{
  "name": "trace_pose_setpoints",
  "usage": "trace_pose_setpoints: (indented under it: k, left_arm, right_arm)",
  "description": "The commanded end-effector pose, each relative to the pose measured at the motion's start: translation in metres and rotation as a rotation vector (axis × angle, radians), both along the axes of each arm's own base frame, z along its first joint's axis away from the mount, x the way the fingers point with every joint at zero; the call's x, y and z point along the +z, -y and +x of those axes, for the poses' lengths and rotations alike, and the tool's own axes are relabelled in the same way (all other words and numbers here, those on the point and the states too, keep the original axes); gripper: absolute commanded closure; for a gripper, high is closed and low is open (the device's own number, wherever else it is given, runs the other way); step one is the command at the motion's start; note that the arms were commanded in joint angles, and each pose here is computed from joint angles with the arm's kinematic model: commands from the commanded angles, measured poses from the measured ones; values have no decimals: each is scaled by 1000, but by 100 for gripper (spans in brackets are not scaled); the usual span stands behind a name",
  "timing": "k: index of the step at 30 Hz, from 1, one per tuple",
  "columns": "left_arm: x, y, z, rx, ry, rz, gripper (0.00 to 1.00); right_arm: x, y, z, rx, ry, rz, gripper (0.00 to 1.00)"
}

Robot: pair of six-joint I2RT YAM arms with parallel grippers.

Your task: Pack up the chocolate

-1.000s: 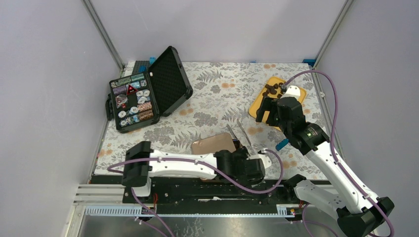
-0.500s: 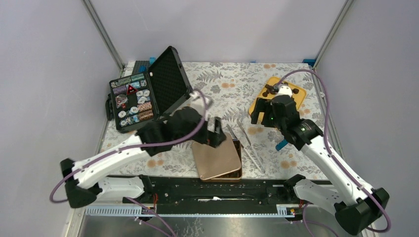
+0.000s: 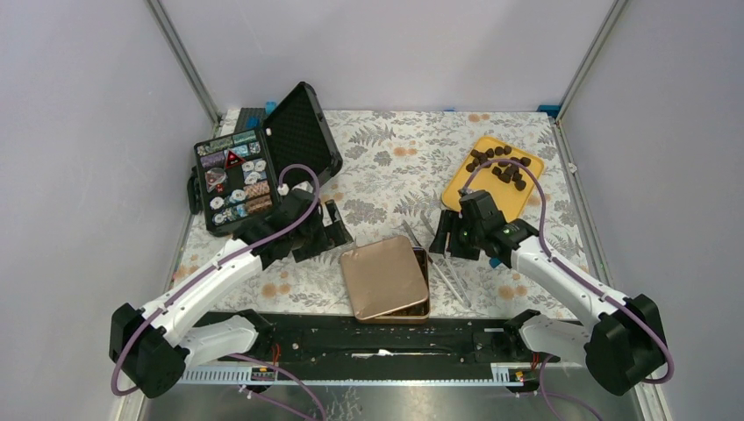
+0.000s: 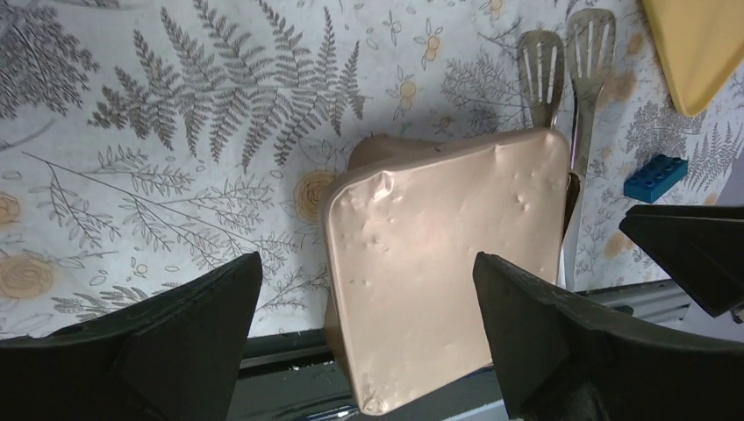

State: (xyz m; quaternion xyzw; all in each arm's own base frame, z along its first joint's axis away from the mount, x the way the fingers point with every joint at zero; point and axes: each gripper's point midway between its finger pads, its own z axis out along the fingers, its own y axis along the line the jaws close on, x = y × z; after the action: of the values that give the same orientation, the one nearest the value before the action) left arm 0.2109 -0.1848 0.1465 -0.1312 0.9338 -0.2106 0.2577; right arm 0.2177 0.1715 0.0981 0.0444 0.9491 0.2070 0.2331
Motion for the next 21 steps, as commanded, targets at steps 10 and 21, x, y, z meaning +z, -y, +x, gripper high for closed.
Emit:
trace_pose_setpoints:
  k: [10,21]
  left_arm:
    - [-18,36,-2,-80,-57,-194,2]
    - [-40,36,-7,-95,-93,-179,1]
  right_arm:
    - [-17,-23,-16,34,-65,87,50]
    - [-26,-33,-13,50,-85,103,61]
